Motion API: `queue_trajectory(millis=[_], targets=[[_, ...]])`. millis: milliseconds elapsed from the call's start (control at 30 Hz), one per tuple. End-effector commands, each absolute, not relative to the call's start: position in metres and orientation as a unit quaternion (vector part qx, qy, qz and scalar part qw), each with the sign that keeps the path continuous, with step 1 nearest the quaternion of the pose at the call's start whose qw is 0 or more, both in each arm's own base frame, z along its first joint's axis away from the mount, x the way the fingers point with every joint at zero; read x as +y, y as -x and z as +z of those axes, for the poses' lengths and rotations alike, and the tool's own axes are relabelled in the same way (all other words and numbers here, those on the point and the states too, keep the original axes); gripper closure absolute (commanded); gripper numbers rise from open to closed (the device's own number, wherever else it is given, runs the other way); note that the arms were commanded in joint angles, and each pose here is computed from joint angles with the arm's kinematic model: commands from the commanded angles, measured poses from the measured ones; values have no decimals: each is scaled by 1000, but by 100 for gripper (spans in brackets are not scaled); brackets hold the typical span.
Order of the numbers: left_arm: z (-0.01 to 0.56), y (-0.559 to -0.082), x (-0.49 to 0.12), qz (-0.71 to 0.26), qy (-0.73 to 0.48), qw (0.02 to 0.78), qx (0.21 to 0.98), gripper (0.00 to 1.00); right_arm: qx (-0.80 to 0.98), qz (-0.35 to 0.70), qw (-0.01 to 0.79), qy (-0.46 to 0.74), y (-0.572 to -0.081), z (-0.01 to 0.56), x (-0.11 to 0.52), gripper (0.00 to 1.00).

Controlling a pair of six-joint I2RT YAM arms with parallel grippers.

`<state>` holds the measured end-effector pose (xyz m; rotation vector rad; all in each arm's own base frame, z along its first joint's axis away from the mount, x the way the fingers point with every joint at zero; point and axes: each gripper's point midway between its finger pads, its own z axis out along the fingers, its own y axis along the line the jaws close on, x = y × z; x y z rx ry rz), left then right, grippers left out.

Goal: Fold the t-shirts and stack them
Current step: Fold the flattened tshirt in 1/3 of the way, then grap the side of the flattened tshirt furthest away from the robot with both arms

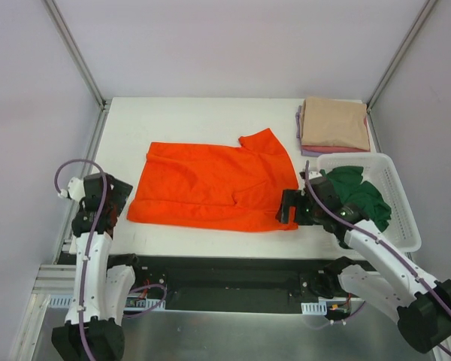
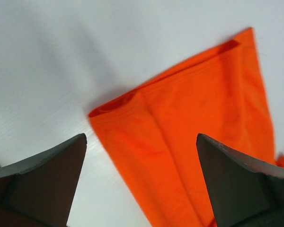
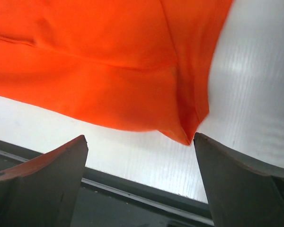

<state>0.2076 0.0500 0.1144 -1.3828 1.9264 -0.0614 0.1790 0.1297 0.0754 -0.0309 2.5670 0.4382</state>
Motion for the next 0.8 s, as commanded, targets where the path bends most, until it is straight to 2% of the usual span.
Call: queue_trajectory(millis=[0,133,167,333,467,633,767], targets=[[175,-263,25,-118,442,409,790,1,915,201,340,89,-220,137,159,4],[205,-333,14,-152,352,402,832,1,903,187,376,90,-275,167,178,4],[201,-351,15,-150,340,389,843,1,896,186,392,93,-295,183,184,4],[178,-445,20,-162,263,346,886,1,905,157,387,79,-388,189,193,4],[146,-500,20,-182,231,309,905,13,911,150,380,58,-464,172,195,4],[98,-522,12,-209,227,249,918,27,915,126,381,50,-549,145,202,4],[71,-520,5,-223,234,217,921,35,910,134,391,30,-593,123,208,4]])
